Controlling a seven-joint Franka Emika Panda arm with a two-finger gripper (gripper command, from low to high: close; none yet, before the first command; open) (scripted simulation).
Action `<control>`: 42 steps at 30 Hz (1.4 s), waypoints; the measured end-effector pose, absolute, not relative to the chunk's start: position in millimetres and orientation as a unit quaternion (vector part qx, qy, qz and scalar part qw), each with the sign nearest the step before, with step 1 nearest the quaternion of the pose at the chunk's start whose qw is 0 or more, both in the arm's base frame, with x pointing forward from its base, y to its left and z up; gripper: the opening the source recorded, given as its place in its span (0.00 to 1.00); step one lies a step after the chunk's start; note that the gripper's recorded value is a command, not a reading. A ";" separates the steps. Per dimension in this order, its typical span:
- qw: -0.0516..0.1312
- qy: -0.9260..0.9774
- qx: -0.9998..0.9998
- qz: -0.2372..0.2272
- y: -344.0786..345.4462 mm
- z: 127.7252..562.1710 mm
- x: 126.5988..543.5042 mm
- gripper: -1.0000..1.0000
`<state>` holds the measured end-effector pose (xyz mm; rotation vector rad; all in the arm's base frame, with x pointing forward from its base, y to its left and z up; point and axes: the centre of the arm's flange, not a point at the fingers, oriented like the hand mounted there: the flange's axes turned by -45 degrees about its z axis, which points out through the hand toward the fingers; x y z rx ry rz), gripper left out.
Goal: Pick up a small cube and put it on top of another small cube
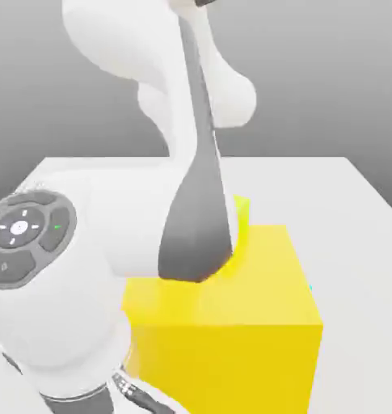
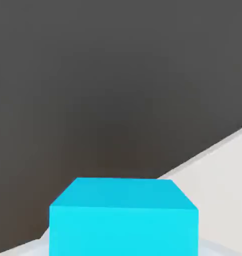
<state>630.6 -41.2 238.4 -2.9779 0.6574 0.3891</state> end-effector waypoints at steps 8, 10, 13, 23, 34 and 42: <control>0.113 0.027 -0.983 0.141 118.7 279.1 614.1 0.00; 0.138 -0.021 -0.979 0.145 161.8 290.1 600.0 0.00; 0.174 -0.078 -0.970 0.153 219.5 304.6 569.5 0.00; 0.180 0.008 -0.971 0.158 253.2 306.7 467.5 0.00; 0.110 0.117 -0.981 0.109 247.4 290.4 349.1 0.00; 0.027 0.205 -0.978 0.029 203.1 256.8 276.8 0.00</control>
